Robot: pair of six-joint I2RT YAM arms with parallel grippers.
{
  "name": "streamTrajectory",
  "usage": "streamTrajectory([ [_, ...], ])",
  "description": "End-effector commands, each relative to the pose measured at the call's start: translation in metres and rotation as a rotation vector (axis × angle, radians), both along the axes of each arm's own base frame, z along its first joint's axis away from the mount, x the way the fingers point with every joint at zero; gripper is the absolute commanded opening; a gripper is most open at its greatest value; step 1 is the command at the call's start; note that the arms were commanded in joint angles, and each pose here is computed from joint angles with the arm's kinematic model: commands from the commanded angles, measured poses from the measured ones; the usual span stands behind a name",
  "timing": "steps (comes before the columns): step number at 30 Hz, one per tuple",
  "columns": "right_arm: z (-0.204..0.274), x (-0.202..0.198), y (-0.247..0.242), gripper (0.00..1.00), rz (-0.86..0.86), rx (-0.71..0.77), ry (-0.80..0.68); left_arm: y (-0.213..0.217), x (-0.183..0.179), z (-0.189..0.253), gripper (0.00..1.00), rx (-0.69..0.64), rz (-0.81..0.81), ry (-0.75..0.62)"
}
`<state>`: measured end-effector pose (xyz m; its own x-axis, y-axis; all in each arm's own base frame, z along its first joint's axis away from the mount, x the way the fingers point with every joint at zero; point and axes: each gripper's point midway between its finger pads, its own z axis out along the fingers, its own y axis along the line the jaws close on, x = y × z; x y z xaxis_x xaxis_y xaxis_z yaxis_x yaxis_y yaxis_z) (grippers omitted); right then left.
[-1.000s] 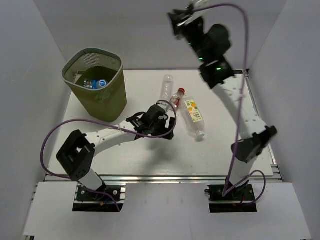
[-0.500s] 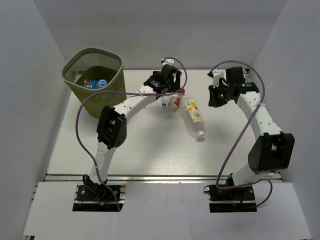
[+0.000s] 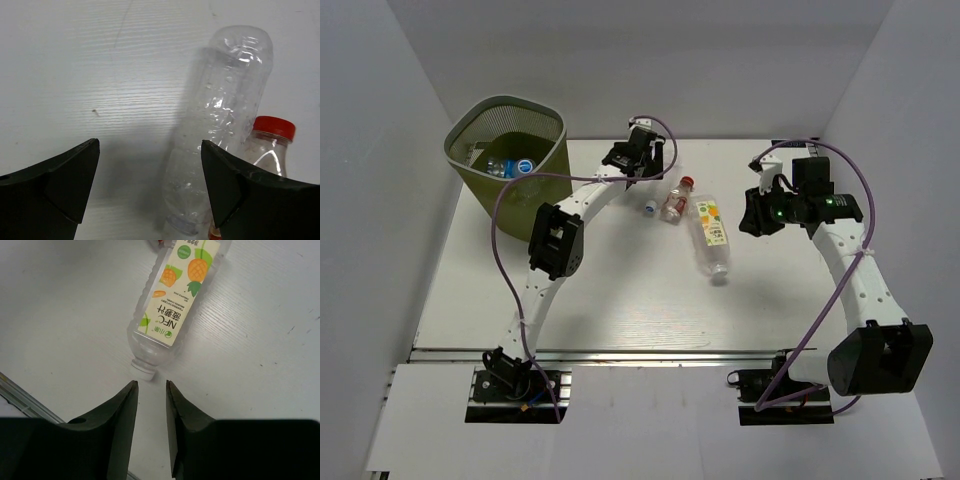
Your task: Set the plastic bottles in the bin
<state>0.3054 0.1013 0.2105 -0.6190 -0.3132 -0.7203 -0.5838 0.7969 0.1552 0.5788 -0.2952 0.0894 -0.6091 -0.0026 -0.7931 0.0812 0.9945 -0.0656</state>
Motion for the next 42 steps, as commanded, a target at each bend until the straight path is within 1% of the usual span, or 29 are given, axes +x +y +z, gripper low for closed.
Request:
streamTrajectory([
  [1, 0.002, -0.003, 0.0, 0.35, -0.003, 0.022, -0.008, -0.031, 0.001, 0.023, 0.92, -0.081, -0.095, -0.049],
  [5, -0.007, -0.004, -0.001, 0.37, -0.007, 0.02, 0.01, -0.038, -0.003, 0.016, 0.92, -0.123, -0.109, -0.035],
  [7, -0.007, -0.001, 0.0, 0.37, -0.008, 0.025, 0.008, -0.042, -0.012, 0.002, 0.92, -0.134, -0.147, 0.009],
  [12, -0.008, 0.004, 0.002, 0.38, -0.011, 0.036, 0.014, -0.063, -0.022, -0.004, 0.92, -0.167, -0.255, 0.03],
  [14, -0.01, 0.004, 0.002, 0.38, -0.011, 0.037, 0.022, -0.06, -0.026, -0.011, 0.92, -0.147, -0.262, 0.046],
  [15, -0.011, 0.004, 0.001, 0.4, -0.015, 0.038, 0.024, -0.067, -0.03, -0.017, 0.92, -0.139, -0.287, 0.055],
  [18, -0.014, 0.002, 0.001, 0.4, -0.016, 0.035, 0.031, -0.068, -0.04, -0.028, 0.92, -0.142, -0.325, 0.08],
  [20, -0.016, 0.0, 0.001, 0.4, -0.018, 0.036, 0.037, -0.07, -0.043, -0.021, 0.92, -0.14, -0.363, 0.067],
  [21, -0.016, 0.001, 0.0, 0.4, -0.02, 0.038, 0.034, -0.07, -0.047, -0.024, 0.92, -0.14, -0.372, 0.087],
  [24, -0.019, 0.0, 0.001, 0.4, -0.019, 0.041, 0.042, -0.063, -0.052, -0.041, 0.9, -0.085, -0.384, 0.13],
  [25, -0.018, 0.0, 0.002, 0.4, -0.018, 0.046, 0.041, -0.062, -0.053, -0.042, 0.85, -0.073, -0.391, 0.137],
  [26, -0.018, 0.0, 0.002, 0.4, -0.017, 0.049, 0.041, -0.054, -0.054, -0.048, 0.8, -0.044, -0.364, 0.148],
  [28, -0.015, 0.0, 0.002, 0.4, -0.018, 0.05, 0.035, -0.052, -0.055, -0.042, 0.7, -0.042, -0.358, 0.138],
  [29, -0.016, -0.001, 0.003, 0.4, -0.013, 0.052, 0.04, -0.052, -0.055, -0.037, 0.59, -0.047, -0.358, 0.126],
  [30, -0.016, -0.002, 0.004, 0.38, -0.007, 0.049, 0.036, -0.052, -0.054, -0.03, 0.54, -0.053, -0.359, 0.11],
  [31, -0.016, -0.002, 0.004, 0.38, -0.006, 0.051, 0.036, -0.054, -0.052, -0.007, 0.5, -0.07, -0.361, 0.069],
  [32, -0.017, -0.004, 0.006, 0.38, 0.014, 0.05, 0.034, -0.054, -0.051, 0.006, 0.45, -0.078, -0.362, 0.049],
  [33, -0.02, -0.006, 0.006, 0.43, 0.016, 0.052, 0.041, -0.059, -0.05, 0.027, 0.43, -0.085, -0.361, 0.009],
  [34, -0.019, -0.008, 0.008, 0.48, 0.029, 0.063, 0.045, -0.058, -0.048, 0.048, 0.43, -0.095, -0.355, -0.028],
  [35, -0.022, -0.01, 0.01, 0.58, 0.041, 0.07, 0.056, -0.054, -0.049, 0.086, 0.43, -0.111, -0.343, -0.088],
  [36, -0.024, -0.01, 0.012, 0.77, 0.045, 0.077, 0.063, -0.051, -0.046, 0.116, 0.41, -0.124, -0.327, -0.147],
  [38, -0.027, -0.01, 0.02, 0.85, 0.06, 0.11, 0.09, -0.046, -0.049, 0.178, 0.41, -0.161, -0.312, -0.252],
  [39, -0.028, -0.009, 0.026, 0.85, 0.067, 0.134, 0.11, -0.041, -0.053, 0.204, 0.41, -0.176, -0.304, -0.296],
  [40, -0.027, -0.007, 0.026, 0.85, 0.059, 0.144, 0.119, -0.03, -0.065, 0.251, 0.41, -0.192, -0.301, -0.369],
  [41, -0.029, -0.004, 0.028, 0.85, 0.046, 0.158, 0.145, -0.02, -0.071, 0.271, 0.41, -0.193, -0.275, -0.399],
  [42, -0.032, -0.003, 0.032, 0.83, 0.04, 0.17, 0.171, -0.012, -0.079, 0.3, 0.41, -0.199, -0.265, -0.452],
])
